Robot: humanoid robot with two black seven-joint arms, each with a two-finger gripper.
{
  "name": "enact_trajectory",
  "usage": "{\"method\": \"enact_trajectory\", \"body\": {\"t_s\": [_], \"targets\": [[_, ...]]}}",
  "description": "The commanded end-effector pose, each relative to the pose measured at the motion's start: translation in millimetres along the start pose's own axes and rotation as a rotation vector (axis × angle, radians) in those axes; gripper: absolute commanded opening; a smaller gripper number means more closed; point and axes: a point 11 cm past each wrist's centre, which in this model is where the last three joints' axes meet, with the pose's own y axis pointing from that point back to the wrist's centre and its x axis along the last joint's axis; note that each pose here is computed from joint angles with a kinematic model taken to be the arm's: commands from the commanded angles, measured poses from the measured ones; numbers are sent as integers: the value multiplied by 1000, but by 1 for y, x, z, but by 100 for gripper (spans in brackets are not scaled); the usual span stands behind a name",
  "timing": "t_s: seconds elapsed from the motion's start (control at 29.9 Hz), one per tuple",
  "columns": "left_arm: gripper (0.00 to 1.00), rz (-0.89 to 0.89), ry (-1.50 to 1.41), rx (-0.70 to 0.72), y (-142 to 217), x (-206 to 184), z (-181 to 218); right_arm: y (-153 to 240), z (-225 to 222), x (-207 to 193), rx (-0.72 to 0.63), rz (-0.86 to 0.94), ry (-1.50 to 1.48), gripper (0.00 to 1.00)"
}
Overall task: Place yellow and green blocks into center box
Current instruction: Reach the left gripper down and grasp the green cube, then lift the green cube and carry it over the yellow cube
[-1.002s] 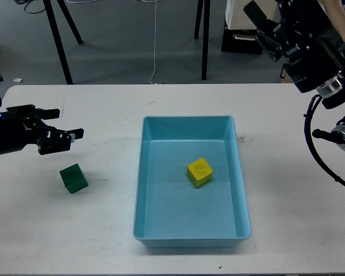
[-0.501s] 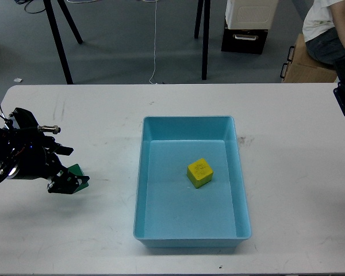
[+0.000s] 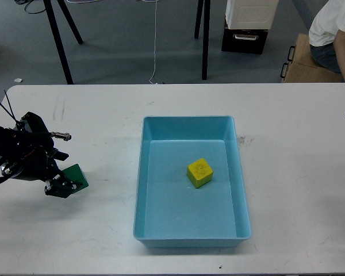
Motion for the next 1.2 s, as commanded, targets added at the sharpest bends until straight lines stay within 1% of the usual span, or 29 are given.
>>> {"method": "enact_trajectory", "body": {"t_s": [0.0,0.1,0.2,0.27,0.33,0.43,0.5,0.53,0.6,0.63,0.67,0.7,0.77,0.84,0.94,1.04,1.14,1.17], "targets": [[96,-4,8,1,-7,-1,-1,0,1,-1,0,2,-4,98],[95,-8,10,-5,-12,-1,0,1,1,-1,-1,4,-3,98],[89,-20,6,-16,-16,-4,4,1,2,-1,-5,2,-5,98],[80,-26,9,-16,-17,-6,4,3,3,0,-8,5,-4,98],[78,-26,10,-16,-17,-6,3,3,3,0,-9,6,-3,98],[69,-38,11,-19,-20,-10,4,3,3,0,-9,8,-4,98],[61,-44,8,-21,-23,-12,5,4,3,0,-10,10,-7,98],[55,-45,9,-19,-23,-12,4,5,4,-1,-12,10,-9,98],[46,-37,6,-21,-24,-12,5,5,4,0,-11,11,-8,98],[37,-31,5,-18,-23,-12,4,5,4,0,-11,12,-7,98],[23,-34,6,-16,-23,-13,3,5,4,0,-11,12,-7,98],[15,-40,15,-5,-23,-15,-1,5,3,1,-10,15,-6,98],[9,-48,29,16,-21,-19,-9,5,3,1,-11,15,-6,98],[6,-42,28,27,-19,-17,-12,7,4,2,-17,17,-4,98],[6,1,19,50,-9,-1,-20,15,7,6,-35,33,-2,98],[7,115,-17,120,27,43,-40,26,9,15,-52,68,-9,98],[7,166,-86,142,62,64,-37,33,8,25,-60,100,-5,98],[7,181,-108,138,67,72,-33,34,8,27,-60,108,0,98]]}}
